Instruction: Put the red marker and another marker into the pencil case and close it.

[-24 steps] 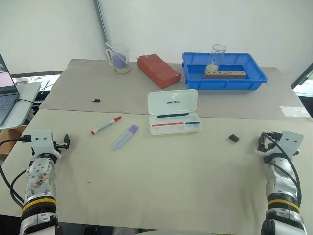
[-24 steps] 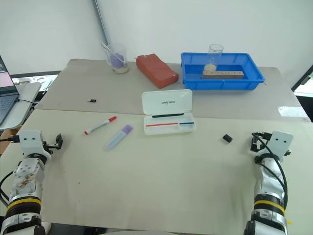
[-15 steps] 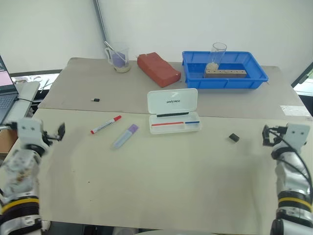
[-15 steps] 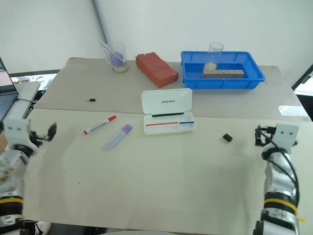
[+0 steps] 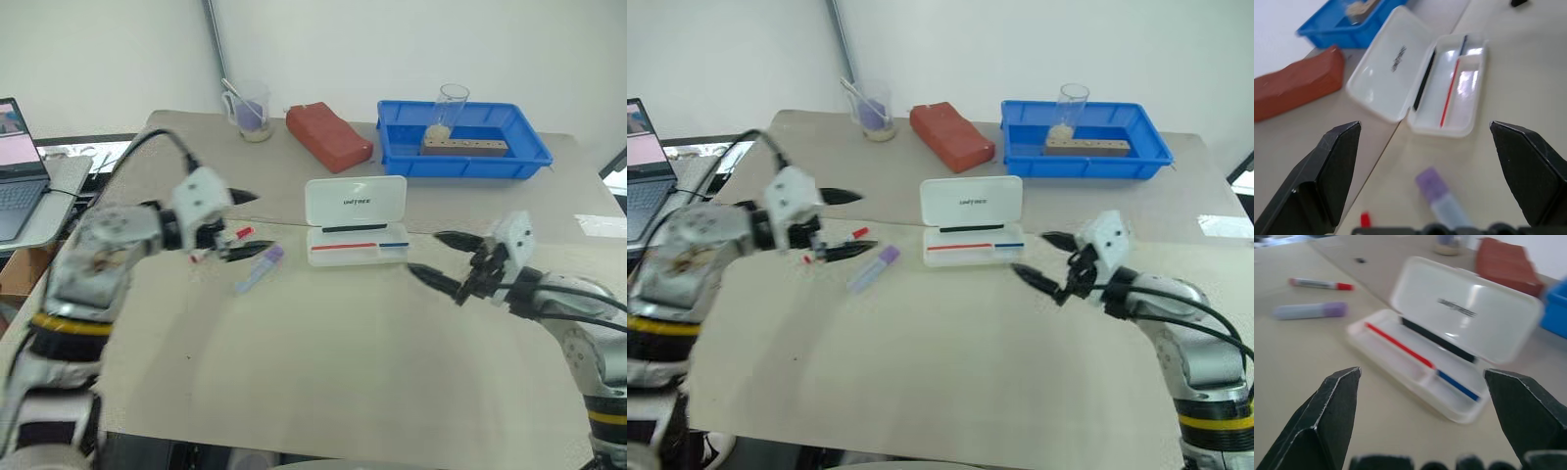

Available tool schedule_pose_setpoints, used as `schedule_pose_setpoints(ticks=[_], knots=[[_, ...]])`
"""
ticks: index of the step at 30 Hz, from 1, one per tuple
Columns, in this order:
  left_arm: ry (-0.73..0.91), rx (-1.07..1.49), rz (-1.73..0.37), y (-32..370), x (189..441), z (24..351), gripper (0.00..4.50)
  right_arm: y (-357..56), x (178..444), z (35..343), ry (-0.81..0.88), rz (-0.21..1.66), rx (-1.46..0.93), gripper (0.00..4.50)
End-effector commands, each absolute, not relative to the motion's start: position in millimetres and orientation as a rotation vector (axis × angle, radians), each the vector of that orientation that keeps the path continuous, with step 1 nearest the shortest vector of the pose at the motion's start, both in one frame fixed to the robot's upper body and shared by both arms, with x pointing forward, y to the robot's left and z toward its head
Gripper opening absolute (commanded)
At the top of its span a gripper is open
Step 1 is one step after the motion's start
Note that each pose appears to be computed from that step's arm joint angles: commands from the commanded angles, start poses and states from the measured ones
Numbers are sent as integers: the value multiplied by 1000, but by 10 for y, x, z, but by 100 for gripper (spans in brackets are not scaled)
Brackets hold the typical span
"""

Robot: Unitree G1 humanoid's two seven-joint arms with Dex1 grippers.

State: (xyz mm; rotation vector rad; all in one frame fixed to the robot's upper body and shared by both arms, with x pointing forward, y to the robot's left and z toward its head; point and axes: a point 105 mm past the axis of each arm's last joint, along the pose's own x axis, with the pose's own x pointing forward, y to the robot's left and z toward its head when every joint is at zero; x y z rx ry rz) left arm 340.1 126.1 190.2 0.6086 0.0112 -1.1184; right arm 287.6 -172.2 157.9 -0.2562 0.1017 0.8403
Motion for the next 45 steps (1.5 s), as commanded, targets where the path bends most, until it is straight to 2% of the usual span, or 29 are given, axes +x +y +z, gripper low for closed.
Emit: schedule_pose_setpoints(ticks=[1, 3, 4, 5, 8, 17, 26, 29, 32, 41, 45], knots=[[-11, 649, -1182, 1077, 3468, 1861, 450, -1597, 2829, 1626, 88, 854, -250, 443], [-10, 628, -1241, 937, 3484, 1788, 450, -1561, 2798, 1595, 95, 843, -242, 443], [-6, 626, -1258, 886, 3503, 1744, 396, -1549, 2779, 1578, 100, 837, -246, 450], [-2, 633, -1269, 840, 3526, 1690, 373, -1533, 2756, 1565, 102, 833, -248, 450], [1, 651, -1267, 777, 3594, 1590, 237, -1486, 2710, 1543, 112, 831, -264, 450], [34, 663, -1309, 532, 3719, 1335, 237, -1307, 2638, 1612, 108, 809, -251, 450], [162, 712, -1356, 536, 3748, 1038, 237, -1315, 2643, 1614, 108, 795, -268, 450], [174, 729, -1362, 535, 3763, 1014, 151, -1328, 2645, 1612, 109, 791, -270, 450], [169, 726, -1372, 516, 3762, 1008, 7, -1355, 2659, 1607, 107, 784, -282, 450], [136, 779, -1409, 542, 3691, 1031, 7, -1415, 2681, 1641, 109, 772, -288, 450], [126, 781, -1453, 608, 3527, 1111, 7, -1487, 2681, 1692, 113, 773, -294, 450]])
